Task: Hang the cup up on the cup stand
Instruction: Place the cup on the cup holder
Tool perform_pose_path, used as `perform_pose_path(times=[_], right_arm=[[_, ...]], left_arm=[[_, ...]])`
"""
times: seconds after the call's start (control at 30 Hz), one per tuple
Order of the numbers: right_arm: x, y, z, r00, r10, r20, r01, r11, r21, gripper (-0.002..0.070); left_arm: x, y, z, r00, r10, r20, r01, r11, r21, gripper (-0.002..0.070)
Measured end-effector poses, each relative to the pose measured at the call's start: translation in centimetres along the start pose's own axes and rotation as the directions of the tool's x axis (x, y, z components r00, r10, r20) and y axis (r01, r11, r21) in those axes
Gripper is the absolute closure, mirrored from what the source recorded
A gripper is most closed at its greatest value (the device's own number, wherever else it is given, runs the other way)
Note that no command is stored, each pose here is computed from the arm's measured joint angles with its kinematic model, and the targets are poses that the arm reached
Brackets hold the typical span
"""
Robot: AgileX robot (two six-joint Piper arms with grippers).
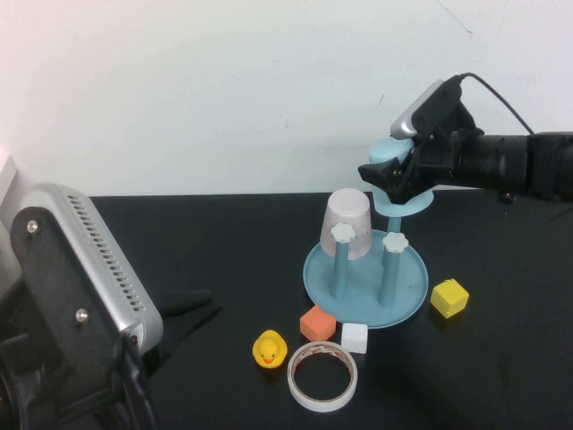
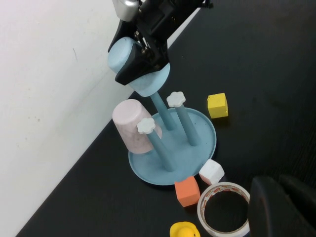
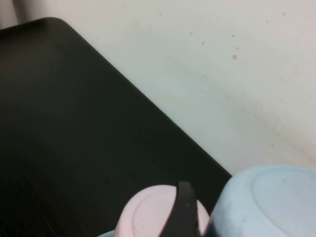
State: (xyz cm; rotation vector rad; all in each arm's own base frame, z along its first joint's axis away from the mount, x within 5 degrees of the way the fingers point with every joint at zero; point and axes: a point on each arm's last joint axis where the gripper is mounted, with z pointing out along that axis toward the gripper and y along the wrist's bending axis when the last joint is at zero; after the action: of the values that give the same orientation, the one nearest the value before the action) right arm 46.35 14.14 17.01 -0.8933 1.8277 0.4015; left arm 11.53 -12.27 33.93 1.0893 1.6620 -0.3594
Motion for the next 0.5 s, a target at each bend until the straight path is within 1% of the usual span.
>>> perform_pose_path(times=[0.23,0.5], right_arm=[[0.0,0.0,0.0,0.999,0.043,0.0,-0.043,0.999,0.0,0.0097],[0.03,-0.02,0.05,0.999,0.048,0.0,-0.048,0.999,0.0,0.0097]], left_arm=[[0.0,0.0,0.0,1.0,-0.002,0.0,0.002,1.0,0.0,0.0675],[0.0,0.0,0.0,1.0,-0.004,0.0,0.004,1.0,0.0,0.0675]])
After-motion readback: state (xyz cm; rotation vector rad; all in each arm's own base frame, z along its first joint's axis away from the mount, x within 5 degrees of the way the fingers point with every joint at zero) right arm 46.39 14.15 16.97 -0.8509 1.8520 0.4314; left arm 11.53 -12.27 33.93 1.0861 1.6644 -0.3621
